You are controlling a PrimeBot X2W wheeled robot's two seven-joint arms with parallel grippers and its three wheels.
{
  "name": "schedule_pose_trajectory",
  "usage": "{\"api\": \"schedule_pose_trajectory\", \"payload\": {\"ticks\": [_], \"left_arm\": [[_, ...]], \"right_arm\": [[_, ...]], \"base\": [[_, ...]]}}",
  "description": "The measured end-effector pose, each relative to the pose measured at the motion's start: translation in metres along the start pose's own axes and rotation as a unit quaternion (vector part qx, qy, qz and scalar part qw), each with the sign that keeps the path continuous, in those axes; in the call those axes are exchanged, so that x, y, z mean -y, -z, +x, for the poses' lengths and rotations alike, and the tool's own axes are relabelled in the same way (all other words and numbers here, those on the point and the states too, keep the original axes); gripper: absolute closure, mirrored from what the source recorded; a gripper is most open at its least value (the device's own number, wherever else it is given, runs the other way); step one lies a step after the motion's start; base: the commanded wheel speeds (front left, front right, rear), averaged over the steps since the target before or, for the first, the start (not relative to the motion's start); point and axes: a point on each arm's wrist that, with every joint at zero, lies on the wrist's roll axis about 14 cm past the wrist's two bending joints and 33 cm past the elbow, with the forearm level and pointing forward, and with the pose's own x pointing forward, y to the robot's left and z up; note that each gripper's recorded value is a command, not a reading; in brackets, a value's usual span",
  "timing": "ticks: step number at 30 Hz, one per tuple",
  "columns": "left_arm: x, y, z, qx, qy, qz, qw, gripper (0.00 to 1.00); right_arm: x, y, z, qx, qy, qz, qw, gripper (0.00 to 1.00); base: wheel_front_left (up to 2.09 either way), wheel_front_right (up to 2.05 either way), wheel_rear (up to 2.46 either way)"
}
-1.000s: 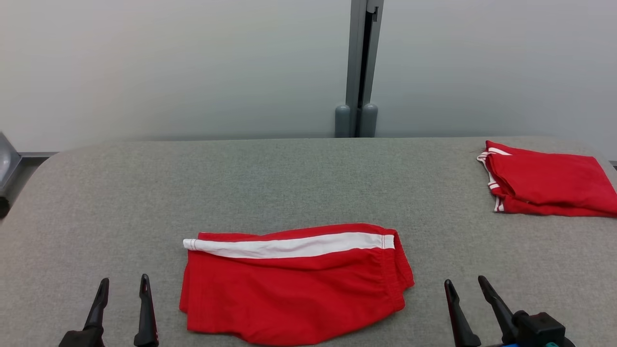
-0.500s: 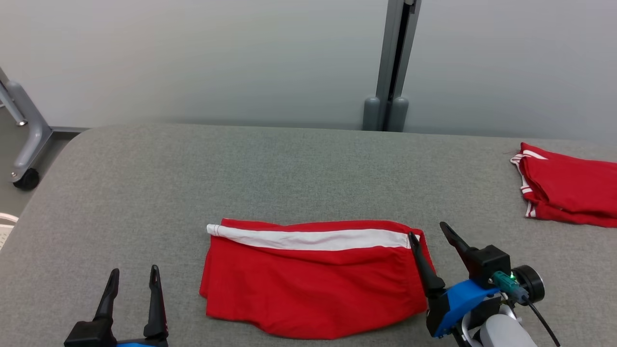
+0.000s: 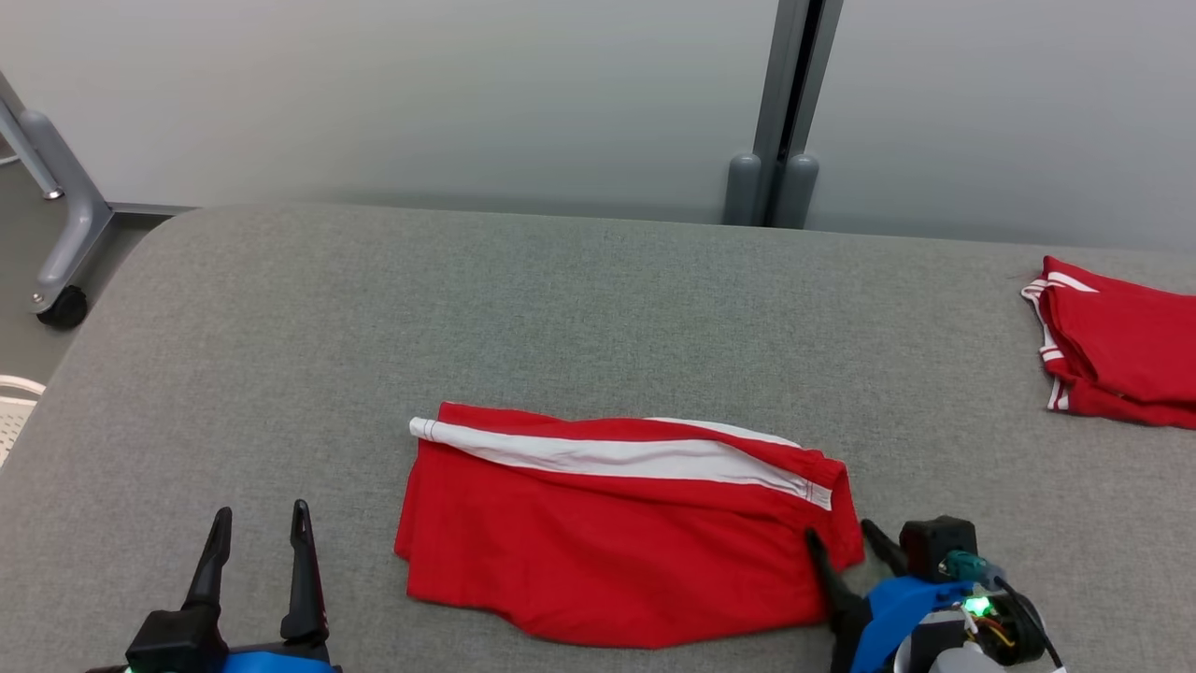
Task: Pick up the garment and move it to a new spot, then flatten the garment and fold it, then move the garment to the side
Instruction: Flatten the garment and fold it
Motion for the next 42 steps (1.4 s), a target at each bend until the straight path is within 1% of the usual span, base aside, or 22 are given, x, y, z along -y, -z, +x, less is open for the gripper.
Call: {"api": "schedule_pose_trajectory", "payload": {"ticks": [3, 7, 9, 14, 15, 18, 21, 23, 26, 31, 34, 36, 38, 42], "left_arm": [[0.003, -0.001, 0.002, 0.001, 0.005, -0.002, 1.000, 0.00], [0.007, -0.004, 0.007, 0.007, 0.010, -0.002, 1.000, 0.00], [0.008, -0.004, 0.007, 0.006, 0.012, -0.003, 1.000, 0.00], [0.007, -0.004, 0.007, 0.006, 0.011, -0.004, 1.000, 0.00], [0.007, -0.004, 0.007, 0.006, 0.010, -0.005, 1.000, 0.00], [0.005, -0.004, 0.007, 0.006, 0.008, -0.003, 1.000, 0.00], [0.004, -0.004, 0.008, 0.007, 0.006, -0.004, 1.000, 0.00], [0.007, -0.004, 0.008, 0.007, 0.011, -0.004, 1.000, 0.00], [0.013, -0.003, 0.007, 0.006, 0.020, -0.004, 1.000, 0.00], [0.025, -0.007, 0.011, 0.012, 0.038, -0.006, 0.999, 0.00], [0.030, -0.008, 0.013, 0.014, 0.046, -0.007, 0.999, 0.00], [0.032, -0.009, 0.014, 0.015, 0.049, -0.007, 0.999, 0.00], [0.034, -0.007, 0.014, 0.013, 0.051, -0.007, 0.999, 0.00], [0.037, -0.007, 0.013, 0.013, 0.056, -0.008, 0.998, 0.00]], "right_arm": [[-0.014, 0.008, -0.002, -0.011, -0.019, 0.020, 1.000, 0.00], [-0.037, 0.009, -0.003, -0.012, -0.049, 0.050, 0.997, 0.00], [-0.042, 0.010, -0.002, -0.016, -0.057, 0.051, 0.997, 0.00], [-0.052, 0.004, 0.003, -0.013, -0.069, 0.084, 0.994, 0.00], [-0.053, 0.003, 0.004, -0.014, -0.069, 0.089, 0.994, 1.00], [-0.051, 0.007, 0.004, -0.020, -0.062, 0.102, 0.993, 1.00], [-0.039, -0.005, 0.006, -0.003, -0.045, 0.114, 0.992, 1.00], [-0.028, -0.011, 0.005, 0.008, -0.030, 0.111, 0.993, 1.00], [0.001, -0.016, -0.003, 0.020, 0.002, 0.101, 0.995, 1.00], [0.067, -0.012, -0.028, 0.021, 0.069, 0.070, 0.995, 1.00], [0.093, -0.009, -0.041, 0.009, 0.094, 0.058, 0.994, 1.00], [0.103, -0.012, -0.045, 0.009, 0.101, 0.052, 0.993, 1.00], [0.106, -0.018, -0.046, 0.012, 0.103, 0.058, 0.993, 1.00], [0.091, -0.040, -0.039, 0.041, 0.080, 0.081, 0.993, 1.00]], "base": [[0.00, 0.00, 0.00], [0.00, 0.00, 0.00], [0.00, 0.00, 0.00], [0.00, 0.00, 0.00], [0.00, 0.00, 0.00], [0.00, 0.00, 0.00], [0.00, 0.00, 0.00], [0.00, 0.00, 0.00], [0.00, 0.00, 0.00], [0.00, 0.00, 0.00], [0.00, 0.00, 0.00], [0.00, 0.00, 0.00], [0.00, 0.00, 0.00], [0.00, 0.00, 0.00]]}}
